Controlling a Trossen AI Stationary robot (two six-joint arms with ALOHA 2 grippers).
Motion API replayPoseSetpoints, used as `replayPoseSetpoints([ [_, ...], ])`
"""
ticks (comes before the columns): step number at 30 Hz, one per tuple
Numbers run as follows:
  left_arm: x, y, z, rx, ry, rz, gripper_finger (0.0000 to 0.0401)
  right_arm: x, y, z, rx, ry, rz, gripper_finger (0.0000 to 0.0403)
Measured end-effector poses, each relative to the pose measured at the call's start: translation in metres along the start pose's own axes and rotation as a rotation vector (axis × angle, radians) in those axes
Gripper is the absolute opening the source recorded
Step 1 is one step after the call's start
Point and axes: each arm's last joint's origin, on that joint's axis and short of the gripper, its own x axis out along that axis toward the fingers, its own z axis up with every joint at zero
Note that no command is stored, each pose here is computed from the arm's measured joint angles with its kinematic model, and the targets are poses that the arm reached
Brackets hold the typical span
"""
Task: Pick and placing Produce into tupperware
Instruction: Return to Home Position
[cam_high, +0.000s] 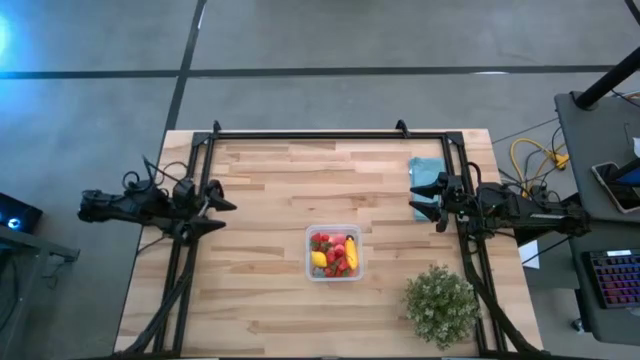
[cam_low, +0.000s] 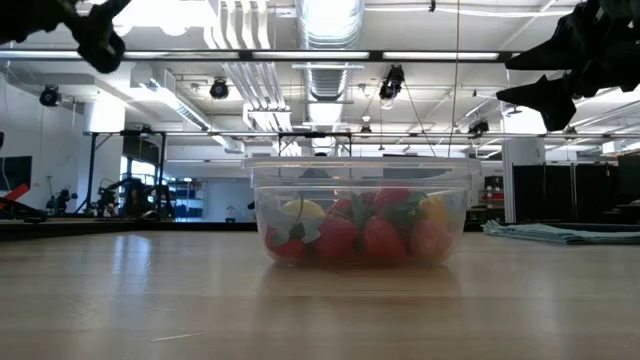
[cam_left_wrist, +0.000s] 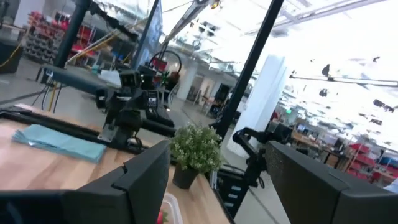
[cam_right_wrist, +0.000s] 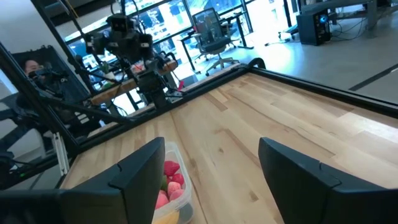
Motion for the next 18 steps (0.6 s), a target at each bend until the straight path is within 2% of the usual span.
replayPoseSetpoints([
  [8,-0.001,0.018,-0.041,-0.083,0.061,0.035,0.0249,0.0,0.0,0.0,0.0,0.0,0.0,0.0247],
  [14,0.002,0.035,-0.077,-0.079,0.176,0.128,0.0249,0.0,0.0,0.0,0.0,0.002,-0.001,0.0252],
  [18,0.004,0.037,-0.082,-0.081,0.213,0.142,0.0249,0.0,0.0,0.0,-0.001,0.003,-0.001,0.0253],
])
